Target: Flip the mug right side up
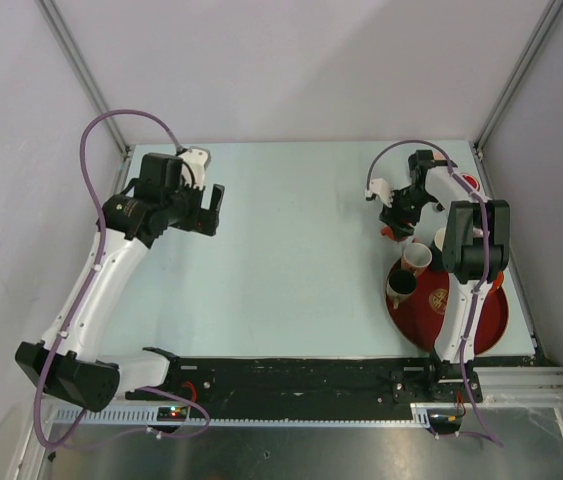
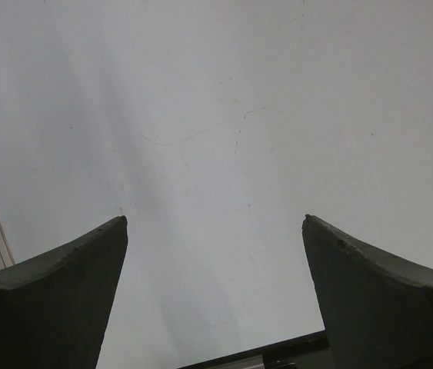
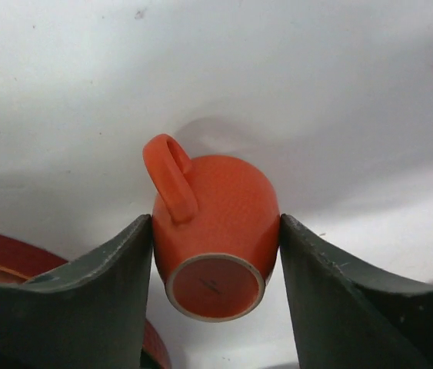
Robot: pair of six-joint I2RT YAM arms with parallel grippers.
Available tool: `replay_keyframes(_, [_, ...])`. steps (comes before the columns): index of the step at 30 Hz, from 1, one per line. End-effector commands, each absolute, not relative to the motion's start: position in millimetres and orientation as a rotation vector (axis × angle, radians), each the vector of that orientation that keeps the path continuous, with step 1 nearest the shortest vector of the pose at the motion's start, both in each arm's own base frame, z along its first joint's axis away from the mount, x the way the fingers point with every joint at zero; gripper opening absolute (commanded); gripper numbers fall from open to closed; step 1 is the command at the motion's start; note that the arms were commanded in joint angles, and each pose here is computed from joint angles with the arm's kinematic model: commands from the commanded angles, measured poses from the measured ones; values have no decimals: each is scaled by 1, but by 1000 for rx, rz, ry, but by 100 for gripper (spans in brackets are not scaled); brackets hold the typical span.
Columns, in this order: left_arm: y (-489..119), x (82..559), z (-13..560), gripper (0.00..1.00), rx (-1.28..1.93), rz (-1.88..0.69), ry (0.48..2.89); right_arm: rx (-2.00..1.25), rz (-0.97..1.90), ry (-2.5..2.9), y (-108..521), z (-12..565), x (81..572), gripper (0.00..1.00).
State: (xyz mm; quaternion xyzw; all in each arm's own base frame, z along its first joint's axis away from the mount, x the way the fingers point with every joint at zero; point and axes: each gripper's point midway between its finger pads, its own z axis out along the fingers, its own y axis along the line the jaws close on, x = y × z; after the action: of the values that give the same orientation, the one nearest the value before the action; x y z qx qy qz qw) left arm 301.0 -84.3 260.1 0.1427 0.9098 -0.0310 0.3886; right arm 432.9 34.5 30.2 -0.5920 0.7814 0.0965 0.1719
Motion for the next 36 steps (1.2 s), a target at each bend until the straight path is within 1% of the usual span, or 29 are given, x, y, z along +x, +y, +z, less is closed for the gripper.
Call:
replay_keyframes(1, [-81,312,280,98,359,-56,2250,-1711,205,2194,32,39,445,52])
replay_keyframes(2, [-81,311,280,98,360,-58,2249,-1710,199,2195,32,39,445,43])
replay_keyframes(6, [-83,310,279,98,372,-68,2249,-1680,182,2176,39,54,450,15])
replay_keyframes(8, [-85,309,277,98,381,-82,2254,-1616,186,2154,50,75,457,4])
replay_keyframes(9, [-87,308,276,98,389,-96,2255,-1571,209,2134,60,90,460,2])
replay_keyframes(14, [-106,296,283,98,534,-222,2206,-1354,338,2035,111,169,468,0])
replay_keyframes(17, [-119,284,300,96,694,-290,2100,-1261,467,1954,149,218,458,0])
replay_keyframes(19, [-125,271,315,96,849,-305,1978,-1180,590,1896,175,253,444,0])
replay_keyframes(22, [-135,248,341,96,1115,-293,1713,-1045,868,1809,216,308,411,0])
replay_keyframes(25, [-151,231,376,96,1217,-343,1506,-1003,1108,1628,249,369,365,0])
replay_keyframes(28, [-176,216,414,94,1149,-567,1447,-1047,1262,1410,276,414,302,0])
replay_keyframes(31, [-194,210,441,88,1048,-772,1464,-1063,1329,1115,283,472,255,0])
replay_keyframes(33, [-201,207,454,86,1027,-790,1429,-1063,1401,1051,286,495,228,0])
replay_keyframes(36, [-208,201,472,86,1045,-682,1317,-1096,1475,1003,297,513,196,0])
